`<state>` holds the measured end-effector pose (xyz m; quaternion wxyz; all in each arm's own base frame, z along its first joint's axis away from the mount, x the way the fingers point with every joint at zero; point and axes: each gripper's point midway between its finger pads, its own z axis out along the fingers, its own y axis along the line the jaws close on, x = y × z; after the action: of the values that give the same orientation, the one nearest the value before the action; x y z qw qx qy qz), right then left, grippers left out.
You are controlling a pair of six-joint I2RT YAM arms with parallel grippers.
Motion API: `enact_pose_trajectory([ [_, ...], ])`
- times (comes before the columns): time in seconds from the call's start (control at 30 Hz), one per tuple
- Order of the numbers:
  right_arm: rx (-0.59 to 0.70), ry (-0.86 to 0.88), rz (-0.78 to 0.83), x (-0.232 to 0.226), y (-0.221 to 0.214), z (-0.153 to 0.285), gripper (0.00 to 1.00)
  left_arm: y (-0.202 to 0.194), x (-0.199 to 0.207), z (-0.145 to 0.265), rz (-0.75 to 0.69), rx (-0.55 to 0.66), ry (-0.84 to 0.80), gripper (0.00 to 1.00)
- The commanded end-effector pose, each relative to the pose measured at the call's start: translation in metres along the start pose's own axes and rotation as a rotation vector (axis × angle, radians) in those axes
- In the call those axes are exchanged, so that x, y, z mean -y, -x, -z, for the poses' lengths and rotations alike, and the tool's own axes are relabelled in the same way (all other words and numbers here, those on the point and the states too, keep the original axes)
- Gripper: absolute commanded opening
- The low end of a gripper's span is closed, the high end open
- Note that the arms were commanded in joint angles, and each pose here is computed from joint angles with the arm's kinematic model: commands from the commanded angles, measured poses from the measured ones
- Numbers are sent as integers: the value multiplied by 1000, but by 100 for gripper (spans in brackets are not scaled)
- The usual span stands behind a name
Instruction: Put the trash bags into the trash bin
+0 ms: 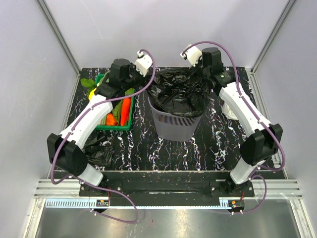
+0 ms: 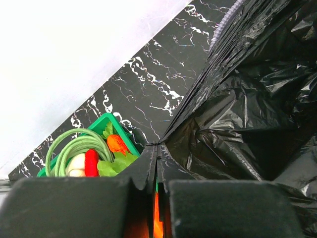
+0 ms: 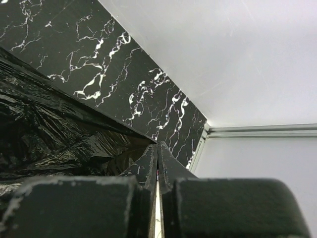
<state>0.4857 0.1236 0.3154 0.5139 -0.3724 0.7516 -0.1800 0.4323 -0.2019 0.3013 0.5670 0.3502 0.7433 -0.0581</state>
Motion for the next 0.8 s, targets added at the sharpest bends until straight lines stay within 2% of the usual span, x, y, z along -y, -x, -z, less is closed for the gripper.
enact_pose_trajectory([
  [0.0, 65, -14, -45, 11, 16, 1, 2, 20, -8, 6, -1, 65, 32, 0],
  [0.33, 112, -8, -146, 19, 28, 3, 2, 44, -13, 7, 42, 109, 30, 6],
  [0.77, 84, -44, -192, 26, 25, -12, 3, 47, -28, 4, 73, 109, 109, 4],
])
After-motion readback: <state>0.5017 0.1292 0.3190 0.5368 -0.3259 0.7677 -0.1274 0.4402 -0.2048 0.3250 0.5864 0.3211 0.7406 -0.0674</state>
